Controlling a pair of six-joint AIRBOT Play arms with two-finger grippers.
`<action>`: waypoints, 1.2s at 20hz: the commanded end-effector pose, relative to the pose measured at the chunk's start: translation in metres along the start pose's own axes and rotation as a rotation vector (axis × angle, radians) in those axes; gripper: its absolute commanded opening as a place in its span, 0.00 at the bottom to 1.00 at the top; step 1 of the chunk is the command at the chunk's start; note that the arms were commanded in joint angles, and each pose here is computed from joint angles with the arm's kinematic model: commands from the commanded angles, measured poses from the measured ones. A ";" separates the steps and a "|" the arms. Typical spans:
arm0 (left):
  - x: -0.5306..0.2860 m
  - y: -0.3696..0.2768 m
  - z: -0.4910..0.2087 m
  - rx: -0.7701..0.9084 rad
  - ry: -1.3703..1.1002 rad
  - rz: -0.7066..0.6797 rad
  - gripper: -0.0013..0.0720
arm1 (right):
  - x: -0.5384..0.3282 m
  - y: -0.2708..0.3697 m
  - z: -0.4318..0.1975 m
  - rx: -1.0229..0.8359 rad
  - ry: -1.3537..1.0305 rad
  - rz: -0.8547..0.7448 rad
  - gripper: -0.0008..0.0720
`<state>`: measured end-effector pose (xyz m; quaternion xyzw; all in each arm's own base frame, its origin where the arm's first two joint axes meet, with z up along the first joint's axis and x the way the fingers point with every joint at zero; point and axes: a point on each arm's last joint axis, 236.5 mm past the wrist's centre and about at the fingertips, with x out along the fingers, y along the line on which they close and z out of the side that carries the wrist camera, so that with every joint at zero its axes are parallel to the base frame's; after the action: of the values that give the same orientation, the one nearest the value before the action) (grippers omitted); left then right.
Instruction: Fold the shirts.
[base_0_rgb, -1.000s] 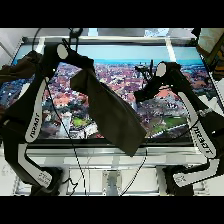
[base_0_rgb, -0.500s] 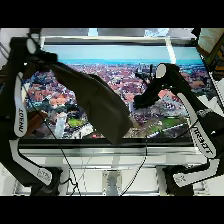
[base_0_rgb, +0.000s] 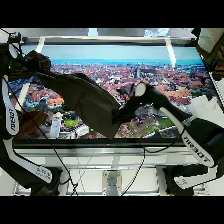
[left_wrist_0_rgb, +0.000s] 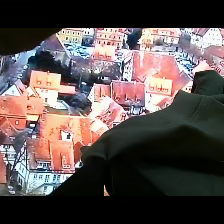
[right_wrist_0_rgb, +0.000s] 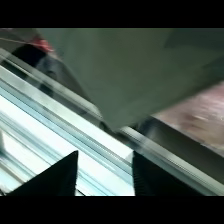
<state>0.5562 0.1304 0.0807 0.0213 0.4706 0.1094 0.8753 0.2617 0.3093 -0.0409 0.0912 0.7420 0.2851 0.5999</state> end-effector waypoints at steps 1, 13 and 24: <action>0.001 0.005 0.008 0.030 -0.038 0.005 0.03 | 0.045 0.030 -0.001 0.083 -0.089 -0.020 0.63; 0.009 0.011 0.019 -0.066 -0.092 -0.069 0.03 | 0.034 0.010 -0.009 0.300 -0.311 -0.299 0.07; 0.007 -0.005 0.023 -0.057 -0.110 -0.139 0.03 | 0.050 0.054 -0.006 0.249 -0.320 -0.117 0.04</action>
<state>0.5781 0.1323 0.0863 -0.0268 0.4219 0.0675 0.9037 0.2211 0.3548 -0.0625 0.1442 0.6959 0.0911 0.6976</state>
